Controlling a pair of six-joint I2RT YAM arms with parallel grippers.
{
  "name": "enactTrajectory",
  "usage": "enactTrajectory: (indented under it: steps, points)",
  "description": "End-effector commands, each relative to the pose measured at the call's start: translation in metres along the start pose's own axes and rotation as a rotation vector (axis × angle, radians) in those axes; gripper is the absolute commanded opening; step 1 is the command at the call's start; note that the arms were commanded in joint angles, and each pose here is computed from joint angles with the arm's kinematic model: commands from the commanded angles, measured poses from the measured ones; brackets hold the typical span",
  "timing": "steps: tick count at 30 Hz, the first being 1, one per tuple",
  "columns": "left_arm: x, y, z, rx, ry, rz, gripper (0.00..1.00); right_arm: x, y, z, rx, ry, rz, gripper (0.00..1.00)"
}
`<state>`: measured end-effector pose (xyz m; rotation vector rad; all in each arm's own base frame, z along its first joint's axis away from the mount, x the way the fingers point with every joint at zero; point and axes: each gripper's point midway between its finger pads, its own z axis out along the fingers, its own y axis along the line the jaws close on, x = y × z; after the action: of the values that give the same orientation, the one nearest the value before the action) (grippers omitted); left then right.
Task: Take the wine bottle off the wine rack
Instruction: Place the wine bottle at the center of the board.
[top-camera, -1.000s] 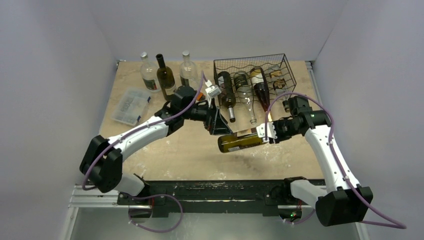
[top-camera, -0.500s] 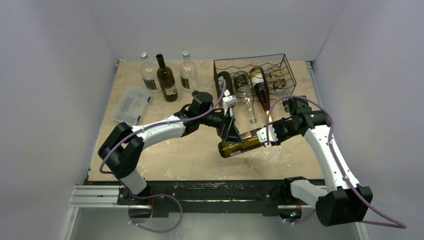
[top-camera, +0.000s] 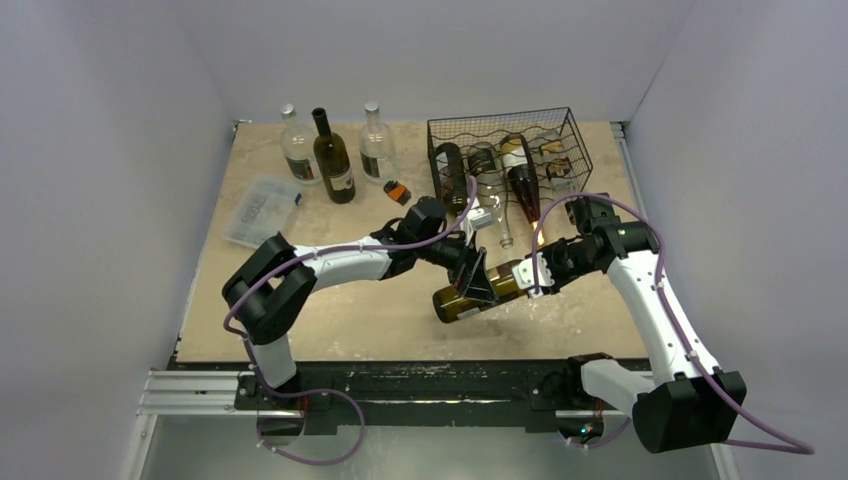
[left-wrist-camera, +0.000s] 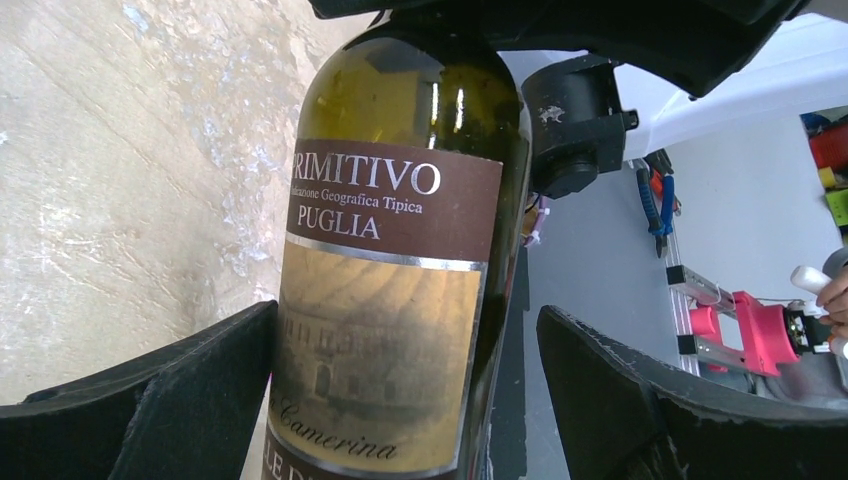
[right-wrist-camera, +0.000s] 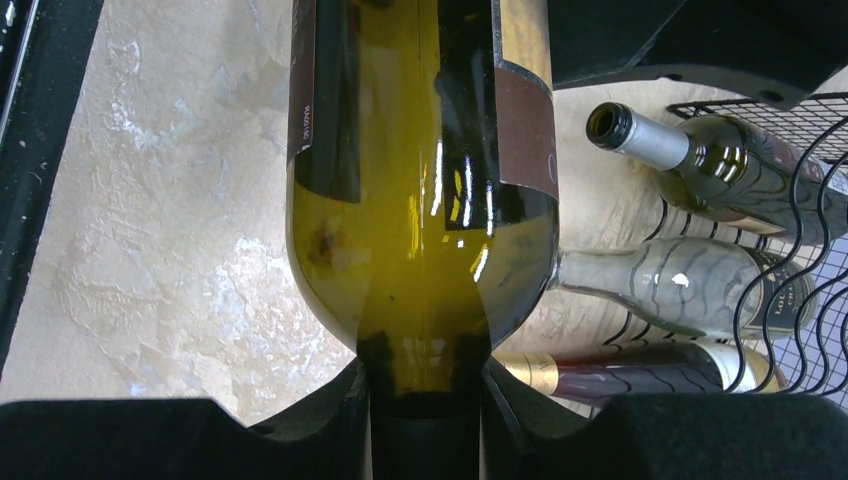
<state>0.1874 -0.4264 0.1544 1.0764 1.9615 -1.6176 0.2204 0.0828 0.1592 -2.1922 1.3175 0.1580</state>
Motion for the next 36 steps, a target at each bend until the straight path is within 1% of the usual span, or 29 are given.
enactTrajectory:
  steps: [1,5,10,17,24,36]
  points:
    - [-0.016,-0.007,0.010,0.036,-0.032,0.092,1.00,-0.023,-0.013,-0.002,0.061,-0.105,-0.039,0.00]
    - [-0.011,-0.007,0.014,0.042,-0.023,0.087,1.00,-0.026,-0.012,-0.001,0.058,-0.115,-0.041,0.00]
    - [-0.008,-0.009,0.020,0.058,-0.017,0.080,0.97,-0.027,-0.012,0.000,0.058,-0.123,-0.042,0.00]
    - [-0.004,-0.010,0.026,0.076,-0.008,0.056,0.90,-0.028,-0.010,0.002,0.052,-0.130,-0.043,0.00]
    - [-0.002,-0.011,0.029,0.071,-0.031,0.056,0.82,-0.029,-0.007,0.005,0.044,-0.135,-0.040,0.00]
    - [0.005,-0.012,0.032,0.072,-0.017,0.048,0.75,-0.027,-0.006,0.008,0.037,-0.133,-0.038,0.00]
